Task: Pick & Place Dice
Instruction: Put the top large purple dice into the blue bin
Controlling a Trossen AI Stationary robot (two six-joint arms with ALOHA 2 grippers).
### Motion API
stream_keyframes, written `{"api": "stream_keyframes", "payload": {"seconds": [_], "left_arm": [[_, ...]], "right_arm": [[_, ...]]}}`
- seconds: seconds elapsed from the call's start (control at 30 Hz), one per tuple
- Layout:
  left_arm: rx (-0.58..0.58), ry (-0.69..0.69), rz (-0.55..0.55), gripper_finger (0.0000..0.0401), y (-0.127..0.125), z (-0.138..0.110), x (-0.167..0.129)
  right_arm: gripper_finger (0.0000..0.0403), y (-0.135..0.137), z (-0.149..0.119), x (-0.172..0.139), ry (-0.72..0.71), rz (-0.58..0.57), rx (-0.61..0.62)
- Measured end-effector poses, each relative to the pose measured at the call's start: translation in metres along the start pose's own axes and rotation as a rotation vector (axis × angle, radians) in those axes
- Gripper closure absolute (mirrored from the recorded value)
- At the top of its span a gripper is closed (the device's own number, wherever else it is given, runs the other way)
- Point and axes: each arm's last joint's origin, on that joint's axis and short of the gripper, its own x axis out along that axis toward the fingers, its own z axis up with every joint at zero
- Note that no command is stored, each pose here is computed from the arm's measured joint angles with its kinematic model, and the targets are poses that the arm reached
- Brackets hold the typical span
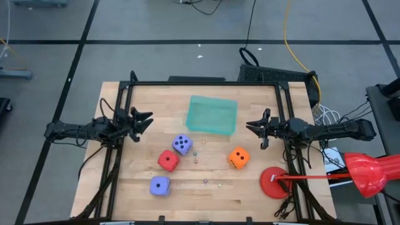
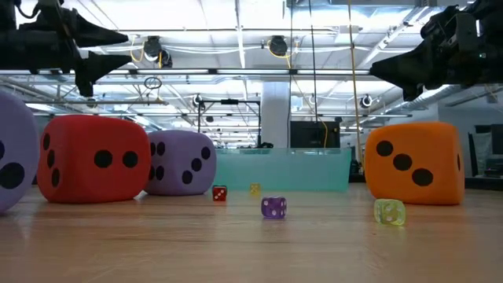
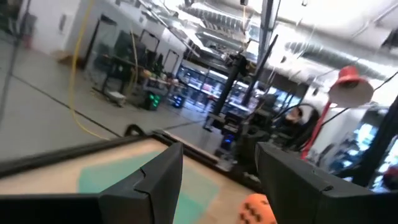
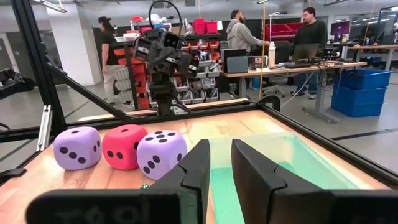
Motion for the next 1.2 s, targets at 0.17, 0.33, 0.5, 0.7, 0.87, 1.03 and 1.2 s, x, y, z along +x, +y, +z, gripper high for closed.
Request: {"api": "stream_keyframes", "payload": {"seconds": [0.17,0.33,0.5,0.7,0.87,1.03,1.2], "left_arm": [[0.055,0.064,0.034,0.0248,0.003,-0.007,0.0],[0.038,0.142,0.054,0.0377,0.005,-0.015,-0.001],[0.079,0.13,0.019,0.0374,0.003,-0.012,-0.001],[0.048,0.132,0.022,0.0345,0.003,-0.011,-0.001],[0.015,0.063,-0.031,0.0318,0.0,-0.004,0.0],[0.041,0.067,-0.025,0.0316,-0.005,0.007,0.004],[0.078,0.241,0.093,0.0316,-0.015,0.021,0.022]], "right_arm": [[0.0344,0.0,0.0,0.0,-0.001,0.0,-0.011],[0.0344,0.0,0.0,0.0,-0.001,-0.001,-0.068],[0.0344,0.0,0.0,0.0,-0.001,-0.002,-0.1],[0.0344,0.0,0.001,0.001,-0.012,-0.005,-0.136],[0.0344,0.0,0.001,0.001,-0.008,-0.005,-0.126],[0.0344,0.0,0.0,0.001,-0.002,-0.004,-0.127],[0.0344,0.0,-0.003,0.001,0.024,-0.004,-0.125]]}}
